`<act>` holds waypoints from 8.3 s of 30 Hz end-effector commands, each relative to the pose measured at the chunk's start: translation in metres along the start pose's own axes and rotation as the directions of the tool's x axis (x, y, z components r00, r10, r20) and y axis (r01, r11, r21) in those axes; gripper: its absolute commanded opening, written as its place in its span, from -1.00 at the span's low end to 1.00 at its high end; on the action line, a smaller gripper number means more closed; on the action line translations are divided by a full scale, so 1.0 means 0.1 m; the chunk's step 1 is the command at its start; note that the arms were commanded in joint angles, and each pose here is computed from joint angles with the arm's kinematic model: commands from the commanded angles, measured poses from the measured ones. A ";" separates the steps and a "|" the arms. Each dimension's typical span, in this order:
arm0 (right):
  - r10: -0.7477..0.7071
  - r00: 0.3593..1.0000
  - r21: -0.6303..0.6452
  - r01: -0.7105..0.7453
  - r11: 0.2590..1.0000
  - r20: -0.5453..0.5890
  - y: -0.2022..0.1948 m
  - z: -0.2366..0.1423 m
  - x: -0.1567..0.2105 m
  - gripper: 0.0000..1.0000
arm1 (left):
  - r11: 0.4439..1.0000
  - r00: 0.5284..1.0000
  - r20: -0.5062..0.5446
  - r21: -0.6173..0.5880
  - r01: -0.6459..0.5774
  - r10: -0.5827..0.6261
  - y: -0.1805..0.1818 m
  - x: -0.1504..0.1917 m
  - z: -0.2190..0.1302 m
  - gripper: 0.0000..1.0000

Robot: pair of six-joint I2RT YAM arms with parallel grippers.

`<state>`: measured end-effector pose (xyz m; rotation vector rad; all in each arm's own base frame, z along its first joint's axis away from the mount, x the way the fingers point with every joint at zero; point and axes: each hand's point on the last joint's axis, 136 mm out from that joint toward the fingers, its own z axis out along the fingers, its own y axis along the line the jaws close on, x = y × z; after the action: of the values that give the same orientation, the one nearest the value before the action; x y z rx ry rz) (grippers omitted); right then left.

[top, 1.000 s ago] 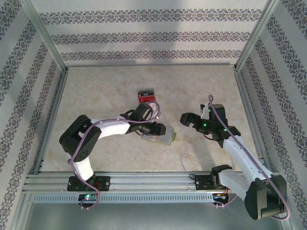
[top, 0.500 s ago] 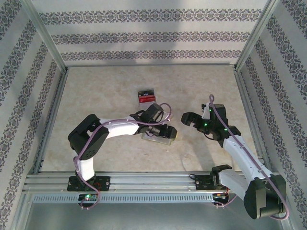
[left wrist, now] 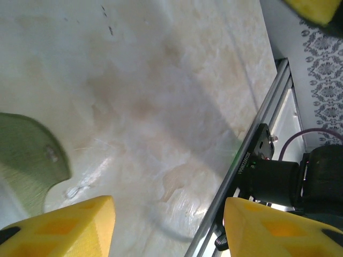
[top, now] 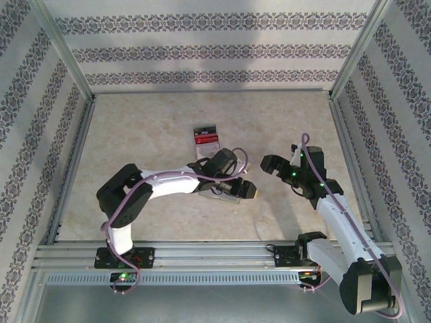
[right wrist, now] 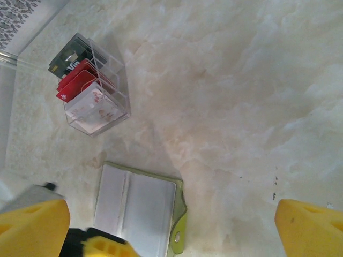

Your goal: Take the credit cards out of the card holder

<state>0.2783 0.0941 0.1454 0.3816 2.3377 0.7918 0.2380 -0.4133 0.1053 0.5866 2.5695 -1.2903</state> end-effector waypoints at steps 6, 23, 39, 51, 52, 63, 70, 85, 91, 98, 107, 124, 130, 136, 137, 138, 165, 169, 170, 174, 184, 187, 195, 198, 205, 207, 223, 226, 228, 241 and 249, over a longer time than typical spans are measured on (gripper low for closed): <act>-0.009 1.000 0.039 0.009 0.999 0.011 -0.09 -0.04 0.00 0.96 | 0.966 0.979 0.140 -0.190 0.174 -0.149 0.80 -0.03 -0.74 0.16; -0.013 1.000 0.054 0.012 0.998 0.007 -0.13 -0.06 0.01 0.96 | 0.904 0.956 0.137 -0.314 0.290 -0.259 1.41 0.18 -0.84 0.14; -0.007 1.000 0.059 0.006 0.998 0.006 -0.16 -0.06 0.03 0.96 | 0.921 0.956 0.107 -0.259 0.292 -0.273 1.40 0.20 -0.67 0.10; -0.003 1.000 0.056 0.003 0.998 -0.002 -0.17 -0.05 0.05 0.96 | 0.962 0.978 0.079 -0.180 0.205 -0.193 1.01 0.06 -0.59 0.09; -0.001 1.000 0.058 0.001 0.998 -0.002 -0.18 -0.04 0.05 0.96 | 0.964 0.980 0.078 -0.180 0.196 -0.184 0.97 0.04 -0.60 0.09; 0.008 1.000 0.047 -0.008 0.999 0.000 -0.17 -0.02 0.05 0.96 | 0.984 0.991 0.039 -0.126 0.129 -0.125 0.61 -0.02 -0.31 0.09; 0.015 1.000 0.034 -0.015 0.999 0.005 -0.15 -0.04 0.03 0.96 | 0.977 0.988 -0.011 -0.149 0.153 -0.156 0.68 0.07 0.05 0.06; 0.025 1.000 0.003 -0.025 1.000 -0.009 -0.10 -0.02 0.00 0.96 | 0.981 0.991 -0.022 -0.149 0.126 -0.130 0.57 0.01 0.04 0.07; 0.076 0.994 -0.095 -0.084 0.992 -0.082 0.11 0.02 0.03 0.79 | 0.990 0.998 0.029 -0.130 0.050 -0.047 0.31 -0.21 -0.31 0.07; 0.203 0.964 -0.181 -0.233 0.955 -0.171 0.33 0.07 0.02 0.52 | 0.975 0.983 0.157 -0.187 0.120 -0.091 0.55 -0.30 -0.98 0.06; 0.219 0.940 -0.232 -0.282 0.931 -0.262 0.67 0.28 0.20 0.37 | 0.943 0.938 0.228 -0.151 0.298 -0.260 1.15 -0.16 -1.32 -0.35; 0.169 0.919 -0.184 -0.246 0.952 -0.355 0.89 0.78 0.78 0.32 | 0.923 0.918 0.149 -0.060 0.380 -0.368 1.47 -0.12 -0.86 -0.73; 0.174 0.907 -0.150 -0.246 0.957 -0.383 0.81 0.86 0.89 0.30 | 0.915 0.915 0.149 -0.099 0.391 -0.375 1.57 -0.06 -0.84 -0.74; 0.173 0.907 -0.130 -0.238 0.962 -0.384 0.80 0.91 0.95 0.32 | 0.908 0.918 0.141 -0.150 0.391 -0.371 1.65 0.02 -0.84 -0.74; 0.173 0.907 -0.128 -0.238 0.963 -0.384 0.81 0.91 0.95 0.32 | 0.907 0.917 0.142 -0.154 0.392 -0.373 1.66 0.03 -0.84 -0.74; 0.174 0.907 -0.123 -0.237 0.964 -0.383 0.81 0.92 0.96 0.32 | 0.907 0.917 0.142 -0.155 0.392 -0.372 1.66 0.03 -0.84 -0.75; 0.151 0.909 -0.115 -0.210 0.971 -0.388 1.01 1.33 1.30 0.15 | 0.886 0.914 0.105 -0.224 0.406 -0.393 1.86 0.28 -0.78 -0.77; 0.143 0.906 -0.119 -0.205 0.971 -0.398 1.02 1.38 1.35 0.11 | 0.884 0.913 0.102 -0.226 0.409 -0.395 1.87 0.29 -0.78 -0.78; 0.144 0.905 -0.119 -0.207 0.971 -0.400 1.02 1.39 1.36 0.09 | 0.885 0.913 0.104 -0.225 0.408 -0.394 1.87 0.29 -0.78 -0.78; 0.141 0.903 -0.113 -0.202 0.973 -0.406 1.00 1.44 1.39 0.09 | 0.885 0.913 0.101 -0.225 0.408 -0.395 1.87 0.29 -0.77 -0.78; 0.120 0.892 -0.127 -0.193 0.973 -0.436 0.99 1.52 1.47 0.07 | 0.886 0.915 0.096 -0.230 0.403 -0.391 1.86 0.28 -0.78 -0.78; 0.122 0.887 -0.143 -0.205 0.968 -0.445 1.02 1.53 1.49 0.03 | 0.886 0.915 0.096 -0.230 0.402 -0.391 1.86 0.27 -0.78 -0.78; 0.123 0.897 -0.180 -0.217 0.959 -0.425 1.07 1.47 1.41 -0.02 | 0.885 0.915 0.094 -0.234 0.403 -0.392 1.87 0.28 -0.78 -0.78; 0.126 0.903 -0.211 -0.228 0.951 -0.410 1.11 1.43 1.36 -0.02 | 0.885 0.915 0.093 -0.234 0.403 -0.392 1.87 0.28 -0.78 -0.78; 0.146 0.904 -0.244 -0.260 0.934 -0.402 1.13 1.41 1.32 -0.10 | 0.884 0.915 0.092 -0.236 0.403 -0.393 1.88 0.29 -0.77 -0.78; 0.144 0.906 -0.251 -0.258 0.933 -0.397 1.13 1.40 1.31 -0.12 | 0.884 0.915 0.093 -0.235 0.404 -0.393 1.88 0.28 -0.77 -0.78; 0.153 0.893 -0.265 -0.283 0.922 -0.423 1.17 1.55 1.42 -0.12 | 0.882 0.915 0.087 -0.243 0.403 -0.394 1.89 0.30 -0.77 -0.79; 0.155 0.897 -0.276 -0.287 0.917 -0.415 1.18 1.53 1.39 -0.14 | 0.878 0.914 0.085 -0.256 0.406 -0.398 1.91 0.32 -0.77 -0.79; 0.154 0.899 -0.286 -0.287 0.914 -0.411 1.19 1.50 1.37 -0.19 | 0.877 0.915 0.084 -0.259 0.403 -0.396 1.92 0.32 -0.77 -0.79; 0.175 0.898 -0.314 -0.315 0.895 -0.403 1.19 1.31 1.22 -0.35 | 0.873 0.915 0.079 -0.275 0.402 -0.396 1.94 0.31 -0.77 -0.79; 0.180 0.892 -0.275 -0.312 0.909 -0.416 1.07 1.37 1.31 -0.41 | 0.874 0.917 0.078 -0.283 0.396 -0.390 1.93 0.31 -0.79 -0.79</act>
<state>0.2730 0.2957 0.0583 0.4411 2.5017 1.4478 0.3052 -0.2523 0.0233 0.0104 2.7880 -1.0718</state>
